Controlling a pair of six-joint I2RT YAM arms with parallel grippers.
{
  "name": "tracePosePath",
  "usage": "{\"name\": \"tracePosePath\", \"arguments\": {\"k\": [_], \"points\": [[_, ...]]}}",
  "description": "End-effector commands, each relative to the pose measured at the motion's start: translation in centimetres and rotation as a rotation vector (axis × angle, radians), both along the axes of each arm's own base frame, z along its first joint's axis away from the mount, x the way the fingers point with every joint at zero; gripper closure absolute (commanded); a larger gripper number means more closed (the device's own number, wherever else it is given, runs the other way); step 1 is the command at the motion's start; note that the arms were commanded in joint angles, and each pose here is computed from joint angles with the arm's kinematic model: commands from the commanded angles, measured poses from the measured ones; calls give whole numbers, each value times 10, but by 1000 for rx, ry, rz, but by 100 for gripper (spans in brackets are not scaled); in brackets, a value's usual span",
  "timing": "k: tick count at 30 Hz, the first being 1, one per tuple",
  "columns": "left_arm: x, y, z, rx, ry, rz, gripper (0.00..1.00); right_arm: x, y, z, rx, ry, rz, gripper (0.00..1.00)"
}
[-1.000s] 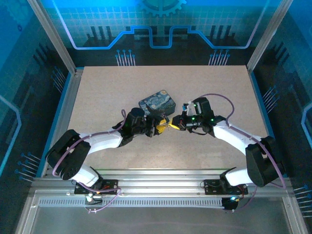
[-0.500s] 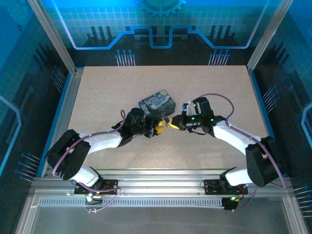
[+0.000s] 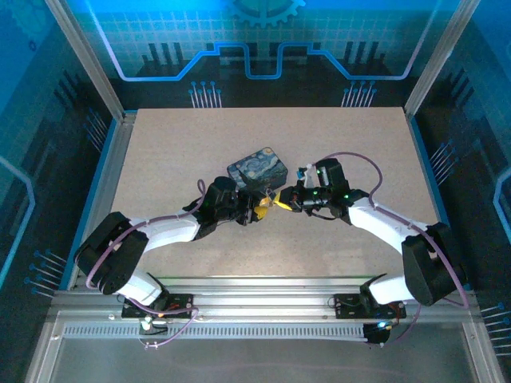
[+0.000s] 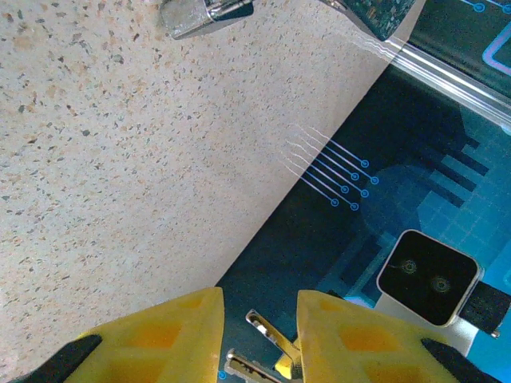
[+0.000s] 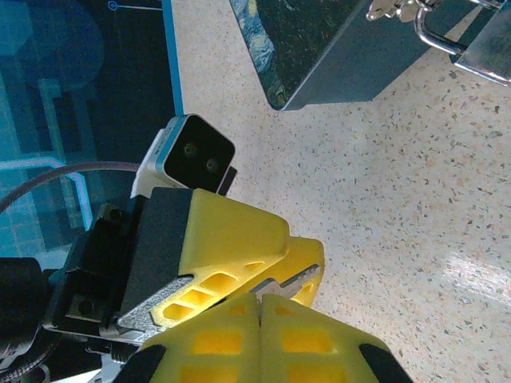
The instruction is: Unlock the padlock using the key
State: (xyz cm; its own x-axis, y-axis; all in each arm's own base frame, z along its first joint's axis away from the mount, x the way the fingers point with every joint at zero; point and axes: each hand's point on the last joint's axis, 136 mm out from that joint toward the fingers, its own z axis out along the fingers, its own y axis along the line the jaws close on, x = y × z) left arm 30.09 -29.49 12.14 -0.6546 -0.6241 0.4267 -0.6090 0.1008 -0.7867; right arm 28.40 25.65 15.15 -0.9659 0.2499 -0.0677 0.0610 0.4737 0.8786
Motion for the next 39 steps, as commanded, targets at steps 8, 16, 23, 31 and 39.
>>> {"name": "tracePosePath", "arguments": {"k": [8, 16, 23, 31, 39], "points": [[1, 8, 3, 2, -20, 21, 79, -3, 7, 3, 2, -6, 30, 100], [0, 16, 6, 23, -26, 30, 88, -3, 2, -9, -41, 2, 21, 100], [1, 19, 9, 30, -36, 27, 93, -2, 4, -11, -34, 9, 20, 100], [-7, 19, 28, 224, -227, -135, 71, 10, 7, 3, 78, 55, -60, 100], [-14, 13, 49, 256, -423, -251, 65, 13, -1, -4, 55, 137, -155, 100]]}}
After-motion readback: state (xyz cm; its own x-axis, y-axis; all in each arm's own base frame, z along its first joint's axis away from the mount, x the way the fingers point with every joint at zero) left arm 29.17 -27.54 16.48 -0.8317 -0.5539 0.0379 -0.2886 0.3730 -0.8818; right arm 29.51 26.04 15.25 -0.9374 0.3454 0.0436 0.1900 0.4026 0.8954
